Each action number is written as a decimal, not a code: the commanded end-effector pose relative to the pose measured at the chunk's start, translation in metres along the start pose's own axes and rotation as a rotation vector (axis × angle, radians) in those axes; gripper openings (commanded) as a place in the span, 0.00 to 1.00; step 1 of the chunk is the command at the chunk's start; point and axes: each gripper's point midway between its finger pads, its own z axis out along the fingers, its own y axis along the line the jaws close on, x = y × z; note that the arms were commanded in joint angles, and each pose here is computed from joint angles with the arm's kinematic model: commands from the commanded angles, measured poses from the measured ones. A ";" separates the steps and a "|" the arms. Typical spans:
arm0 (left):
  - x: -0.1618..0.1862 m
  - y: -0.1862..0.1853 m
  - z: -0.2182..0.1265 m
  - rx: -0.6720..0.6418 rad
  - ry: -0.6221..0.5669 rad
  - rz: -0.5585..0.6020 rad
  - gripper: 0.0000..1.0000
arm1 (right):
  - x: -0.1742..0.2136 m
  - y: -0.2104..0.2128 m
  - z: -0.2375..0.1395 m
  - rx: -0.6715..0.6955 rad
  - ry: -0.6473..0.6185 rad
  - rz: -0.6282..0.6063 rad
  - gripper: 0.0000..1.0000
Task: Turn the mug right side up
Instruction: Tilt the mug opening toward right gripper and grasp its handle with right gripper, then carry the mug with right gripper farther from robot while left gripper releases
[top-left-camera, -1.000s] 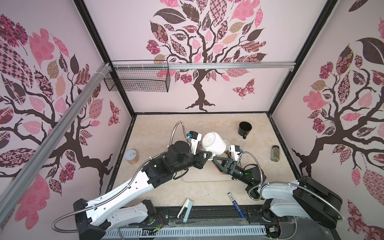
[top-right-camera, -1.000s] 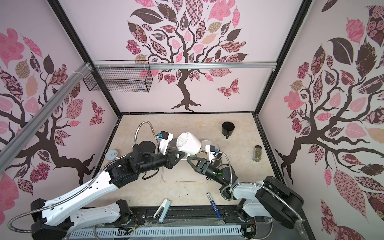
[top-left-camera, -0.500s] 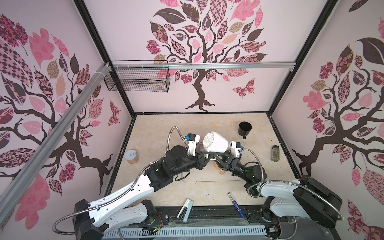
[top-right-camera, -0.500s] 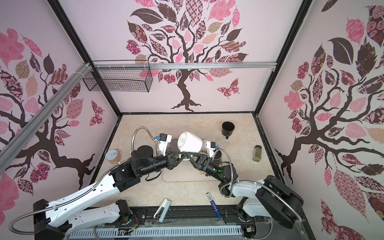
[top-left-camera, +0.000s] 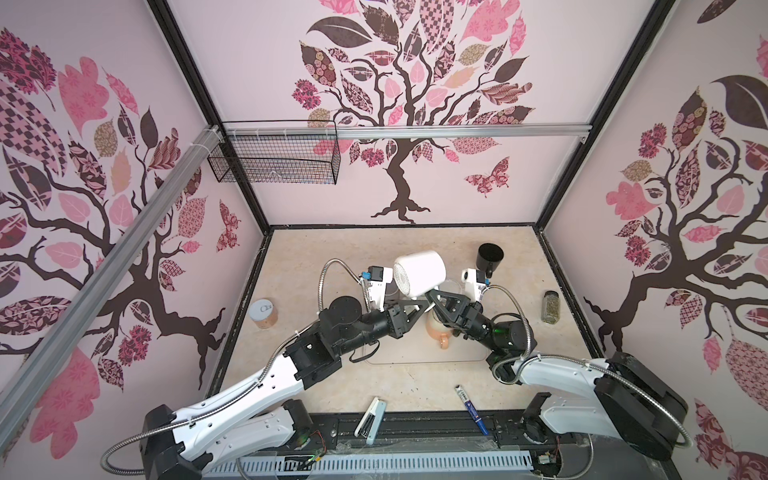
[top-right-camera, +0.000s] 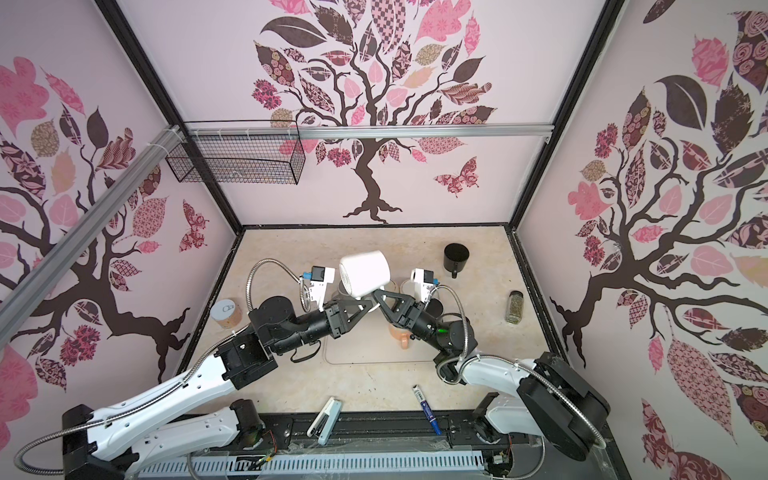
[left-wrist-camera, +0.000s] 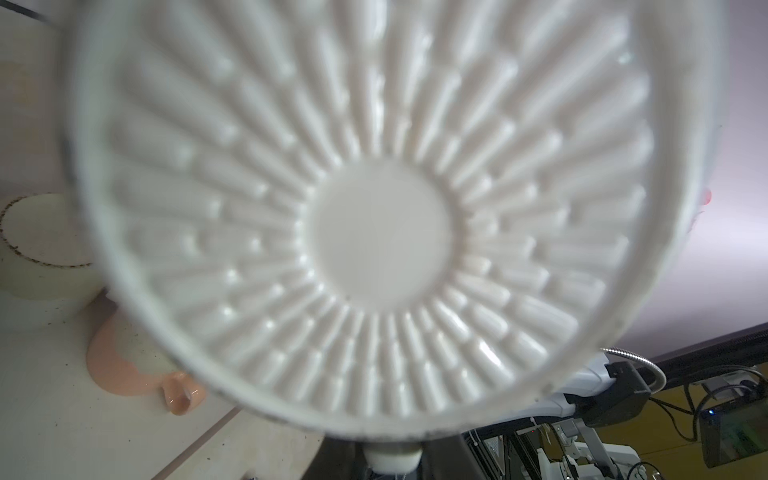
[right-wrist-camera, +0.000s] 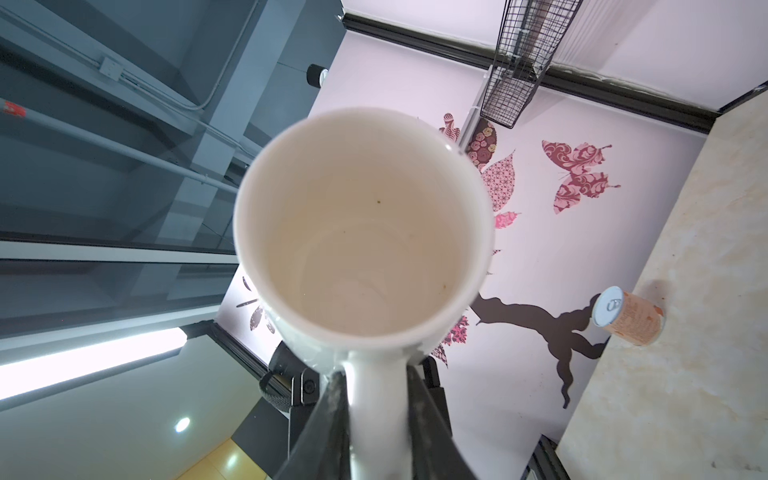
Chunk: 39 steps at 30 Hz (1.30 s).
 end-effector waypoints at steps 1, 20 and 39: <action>0.016 0.005 -0.002 0.010 0.049 0.019 0.00 | -0.018 0.061 0.009 -0.225 -0.057 -0.065 0.04; -0.022 0.051 -0.051 -0.405 -0.074 0.211 0.71 | -0.014 0.028 0.026 -0.059 0.000 -0.051 0.00; -0.022 0.081 -0.088 -0.487 -0.092 0.260 0.77 | -0.123 -0.041 -0.012 0.277 -0.226 -0.123 0.00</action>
